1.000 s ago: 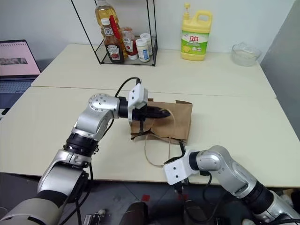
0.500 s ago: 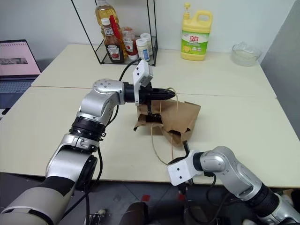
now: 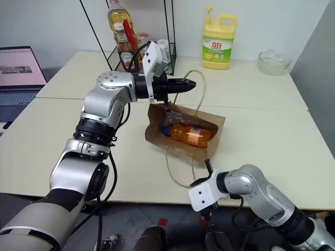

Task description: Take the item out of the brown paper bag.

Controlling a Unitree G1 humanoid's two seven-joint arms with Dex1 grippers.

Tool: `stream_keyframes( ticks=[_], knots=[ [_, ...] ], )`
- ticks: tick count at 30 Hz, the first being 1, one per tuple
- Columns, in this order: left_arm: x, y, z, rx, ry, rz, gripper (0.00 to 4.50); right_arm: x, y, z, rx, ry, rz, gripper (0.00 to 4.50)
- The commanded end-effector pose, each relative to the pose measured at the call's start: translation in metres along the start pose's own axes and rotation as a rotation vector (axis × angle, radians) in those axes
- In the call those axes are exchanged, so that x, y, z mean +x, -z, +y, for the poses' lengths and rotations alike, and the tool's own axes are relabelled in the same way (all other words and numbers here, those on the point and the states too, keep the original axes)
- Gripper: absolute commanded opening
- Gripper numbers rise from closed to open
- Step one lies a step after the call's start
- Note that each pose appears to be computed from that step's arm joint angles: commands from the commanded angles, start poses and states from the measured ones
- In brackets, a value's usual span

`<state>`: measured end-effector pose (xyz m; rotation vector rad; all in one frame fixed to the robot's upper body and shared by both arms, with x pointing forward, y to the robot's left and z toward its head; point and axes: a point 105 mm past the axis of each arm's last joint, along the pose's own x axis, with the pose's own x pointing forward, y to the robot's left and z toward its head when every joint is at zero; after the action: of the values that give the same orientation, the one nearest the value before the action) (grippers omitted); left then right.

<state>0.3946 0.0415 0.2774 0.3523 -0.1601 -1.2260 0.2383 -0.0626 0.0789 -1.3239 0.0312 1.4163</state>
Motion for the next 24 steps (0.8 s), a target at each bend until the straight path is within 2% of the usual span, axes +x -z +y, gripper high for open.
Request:
stream_keyframes(
  ticks=[1, 9, 12, 16, 20, 24],
  knots=[
    [-0.002, -0.015, 0.003, 0.035, -0.007, -0.039, 0.00, 0.009, 0.004, 0.028, 0.040, -0.135, 0.002, 0.02],
    [-0.007, -0.028, -0.005, -0.003, 0.062, -0.111, 0.00, -0.011, 0.009, 0.010, 0.059, -0.033, 0.024, 0.02],
    [-0.009, -0.023, -0.016, -0.007, 0.115, -0.100, 0.00, -0.017, 0.005, -0.001, 0.064, 0.030, 0.009, 0.59],
    [-0.010, -0.020, -0.022, -0.019, 0.136, -0.100, 0.00, -0.027, -0.002, -0.013, 0.079, 0.092, -0.016, 1.90],
    [-0.012, -0.018, -0.024, -0.032, 0.146, -0.100, 0.00, -0.058, -0.018, -0.032, 0.204, 0.168, -0.098, 1.90],
    [-0.012, -0.018, -0.024, -0.045, 0.142, -0.104, 0.00, -0.089, -0.035, -0.037, 0.402, 0.149, -0.203, 1.90]
  ],
)
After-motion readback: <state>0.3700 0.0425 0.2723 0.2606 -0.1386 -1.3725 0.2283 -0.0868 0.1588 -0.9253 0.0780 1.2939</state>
